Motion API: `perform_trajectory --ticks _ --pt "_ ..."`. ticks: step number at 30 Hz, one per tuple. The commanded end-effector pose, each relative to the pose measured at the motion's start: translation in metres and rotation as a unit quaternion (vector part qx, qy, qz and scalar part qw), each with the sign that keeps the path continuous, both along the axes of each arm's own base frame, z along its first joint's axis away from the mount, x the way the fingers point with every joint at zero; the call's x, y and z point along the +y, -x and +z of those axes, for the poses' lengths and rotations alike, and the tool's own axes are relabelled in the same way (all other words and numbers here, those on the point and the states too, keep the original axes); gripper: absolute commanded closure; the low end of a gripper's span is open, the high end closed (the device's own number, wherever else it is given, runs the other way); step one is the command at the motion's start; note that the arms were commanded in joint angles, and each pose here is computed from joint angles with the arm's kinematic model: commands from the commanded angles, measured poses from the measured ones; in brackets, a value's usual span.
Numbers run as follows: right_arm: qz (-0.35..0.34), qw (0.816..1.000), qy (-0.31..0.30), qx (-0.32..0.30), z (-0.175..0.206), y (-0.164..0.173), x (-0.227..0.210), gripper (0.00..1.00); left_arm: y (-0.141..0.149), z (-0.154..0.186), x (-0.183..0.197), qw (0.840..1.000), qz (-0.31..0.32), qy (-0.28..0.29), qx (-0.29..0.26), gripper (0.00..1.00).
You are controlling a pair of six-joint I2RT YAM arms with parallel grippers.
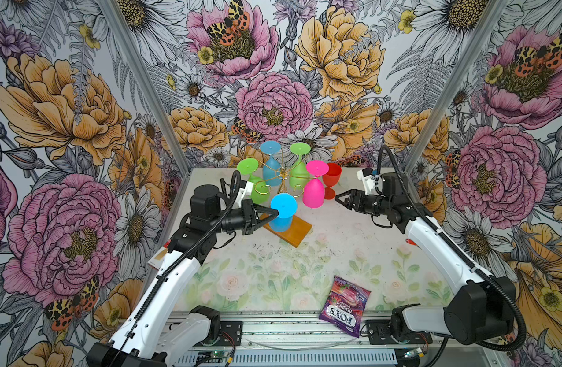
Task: Take the wine glass off the wine glass rack
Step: Pick up the wine glass from the wine glass rack, then place the wine glass at the top-right of the table.
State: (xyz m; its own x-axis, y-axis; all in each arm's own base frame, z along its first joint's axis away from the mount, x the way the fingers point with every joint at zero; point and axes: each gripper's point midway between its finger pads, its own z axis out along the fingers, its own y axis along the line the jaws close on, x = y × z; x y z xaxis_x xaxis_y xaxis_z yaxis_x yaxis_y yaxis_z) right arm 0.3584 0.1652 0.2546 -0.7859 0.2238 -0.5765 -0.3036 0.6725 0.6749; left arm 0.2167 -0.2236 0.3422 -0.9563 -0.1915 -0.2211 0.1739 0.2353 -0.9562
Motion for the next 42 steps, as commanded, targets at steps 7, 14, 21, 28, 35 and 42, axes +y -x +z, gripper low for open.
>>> perform_trajectory --ticks 7,14,21,28,35,42 --pt "-0.013 0.999 -0.035 0.014 0.010 0.009 -0.010 0.35 0.086 0.015 -0.049 0.959 -0.166 -0.044 -0.227 1.00" --pt "-0.047 0.995 0.026 0.084 -0.017 0.031 -0.029 0.36 0.088 0.001 -0.059 0.903 -0.163 -0.132 -0.374 1.00" --pt "-0.017 0.992 0.037 0.122 -0.017 0.063 -0.028 0.35 0.098 -0.033 -0.073 0.812 -0.208 -0.202 -0.507 1.00" --pt "0.003 0.989 0.039 0.145 -0.007 0.077 -0.026 0.35 0.116 -0.074 -0.083 0.675 -0.252 -0.293 -0.629 1.00" --pt "0.043 0.989 -0.002 0.139 0.037 0.084 -0.004 0.35 0.106 -0.107 -0.081 0.553 -0.274 -0.383 -0.687 1.00" --pt "0.056 0.986 0.006 0.156 0.039 0.090 0.004 0.41 0.091 -0.133 -0.073 0.423 -0.285 -0.467 -0.722 1.00"
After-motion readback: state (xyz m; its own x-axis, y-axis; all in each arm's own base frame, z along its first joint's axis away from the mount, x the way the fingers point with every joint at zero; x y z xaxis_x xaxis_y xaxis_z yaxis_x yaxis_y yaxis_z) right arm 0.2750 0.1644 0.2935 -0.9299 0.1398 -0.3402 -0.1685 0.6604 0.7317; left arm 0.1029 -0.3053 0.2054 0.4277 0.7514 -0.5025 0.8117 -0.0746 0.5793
